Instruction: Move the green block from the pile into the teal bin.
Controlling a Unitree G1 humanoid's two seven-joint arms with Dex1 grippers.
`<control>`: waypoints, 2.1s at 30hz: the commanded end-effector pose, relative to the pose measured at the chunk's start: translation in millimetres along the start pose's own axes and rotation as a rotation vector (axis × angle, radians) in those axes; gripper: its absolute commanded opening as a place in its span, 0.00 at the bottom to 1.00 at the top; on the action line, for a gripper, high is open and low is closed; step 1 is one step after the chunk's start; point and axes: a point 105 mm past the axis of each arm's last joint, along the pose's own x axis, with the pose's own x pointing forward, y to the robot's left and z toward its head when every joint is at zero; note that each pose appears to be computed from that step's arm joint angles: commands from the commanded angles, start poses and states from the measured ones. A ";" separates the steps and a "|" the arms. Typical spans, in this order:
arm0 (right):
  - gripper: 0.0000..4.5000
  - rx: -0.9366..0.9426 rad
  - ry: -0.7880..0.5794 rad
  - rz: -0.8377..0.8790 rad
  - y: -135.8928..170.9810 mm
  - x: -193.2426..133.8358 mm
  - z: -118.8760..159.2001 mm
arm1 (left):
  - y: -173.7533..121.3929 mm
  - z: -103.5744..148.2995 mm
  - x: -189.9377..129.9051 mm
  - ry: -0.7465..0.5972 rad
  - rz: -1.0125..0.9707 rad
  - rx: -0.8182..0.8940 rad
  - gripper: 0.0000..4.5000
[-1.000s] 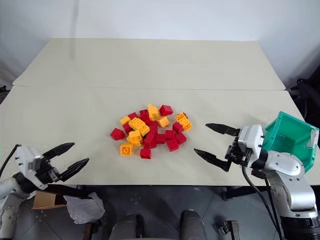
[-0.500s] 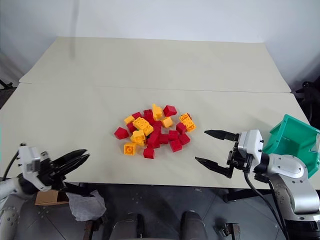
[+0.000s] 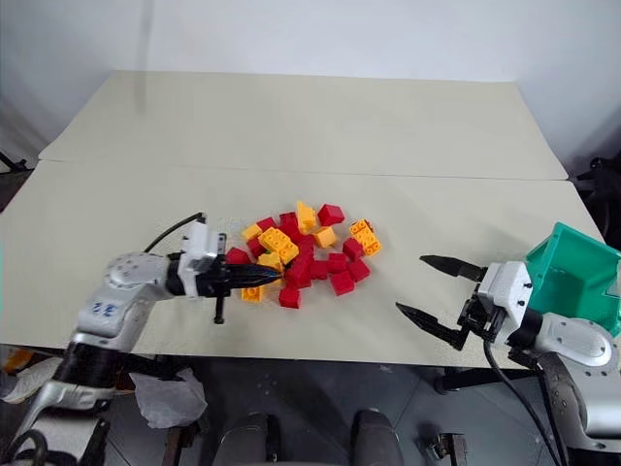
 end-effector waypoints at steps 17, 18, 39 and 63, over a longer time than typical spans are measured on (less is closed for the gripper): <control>1.00 -0.033 -0.048 -0.087 1.5 1.2 14.0 | 78.0 -0.4 -5.5 -0.030 0.323 0.093 0.01; 1.00 -0.034 -0.048 -0.086 1.6 1.3 14.0 | 72.3 1.4 -4.7 -0.041 0.282 0.099 0.01; 1.00 -0.028 -0.063 -0.069 1.6 3.6 16.4 | 19.0 -4.8 -79.0 0.083 0.135 0.083 0.01; 1.00 -0.036 -0.047 -0.017 -5.1 7.1 10.4 | 44.3 7.8 -99.2 0.162 0.299 0.200 0.99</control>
